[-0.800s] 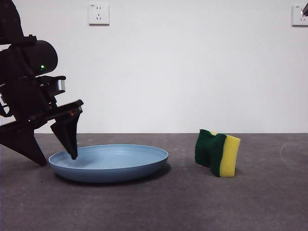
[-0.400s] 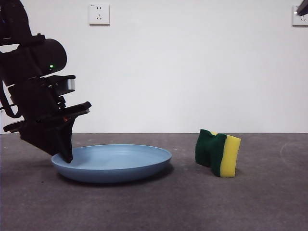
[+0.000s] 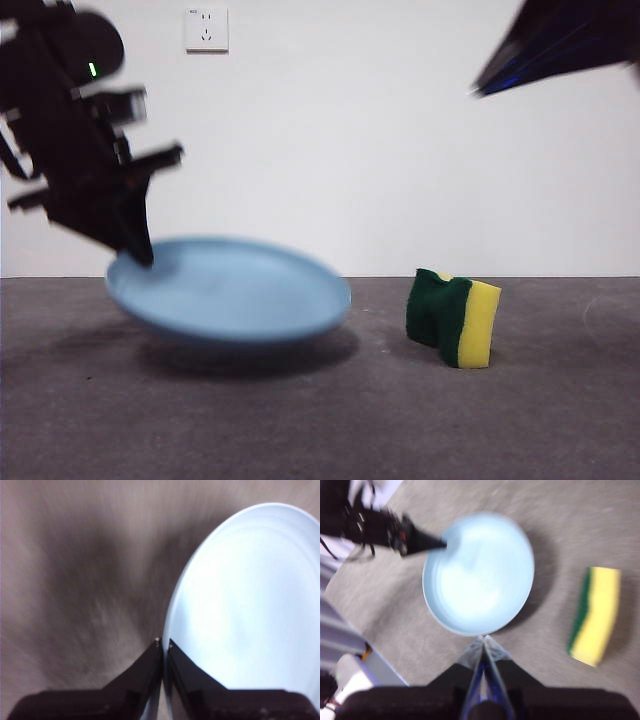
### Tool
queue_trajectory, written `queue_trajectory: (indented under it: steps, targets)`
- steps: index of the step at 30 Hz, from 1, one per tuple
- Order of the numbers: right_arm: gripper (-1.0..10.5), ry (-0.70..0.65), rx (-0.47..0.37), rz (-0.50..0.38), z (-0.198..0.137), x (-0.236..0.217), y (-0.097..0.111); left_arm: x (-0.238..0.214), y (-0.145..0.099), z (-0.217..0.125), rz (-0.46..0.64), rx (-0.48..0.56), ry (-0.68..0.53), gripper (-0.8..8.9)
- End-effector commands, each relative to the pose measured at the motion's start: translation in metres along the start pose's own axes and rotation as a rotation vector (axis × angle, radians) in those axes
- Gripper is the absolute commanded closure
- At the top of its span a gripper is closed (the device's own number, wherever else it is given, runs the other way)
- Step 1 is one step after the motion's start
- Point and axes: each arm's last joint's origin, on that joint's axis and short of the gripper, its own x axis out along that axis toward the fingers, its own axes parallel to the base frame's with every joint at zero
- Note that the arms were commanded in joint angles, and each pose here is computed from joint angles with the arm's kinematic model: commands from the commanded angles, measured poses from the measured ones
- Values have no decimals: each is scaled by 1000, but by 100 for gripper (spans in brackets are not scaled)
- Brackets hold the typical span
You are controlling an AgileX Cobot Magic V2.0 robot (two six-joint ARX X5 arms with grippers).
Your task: Pick up the plate,pick up the cloth,clean the plate with the cloth
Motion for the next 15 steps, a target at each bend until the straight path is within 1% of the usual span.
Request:
queue_trajectory:
  steps: [1,3,5,8,10,15]
  targets:
    - [937,21,-40,16,2,22,1,-26,-4,4,-4,22,-73,822]
    - [937,37,-46,-25,3,36,-2,-47,-8,6,-1,32,-125,822]
    - [938,71,-39,-78,2,50,-6,-71,-10,5,37,37,-181,822]
    - [941,111,-29,-132,2,68,-14,-105,-14,2,89,44,-263,822]
    - [941,115,-32,-155,2,79,-19,-126,-18,-2,99,49,-315,822]
    - [946,109,-32,-155,2,105,-31,-168,-24,-15,120,56,-422,822]
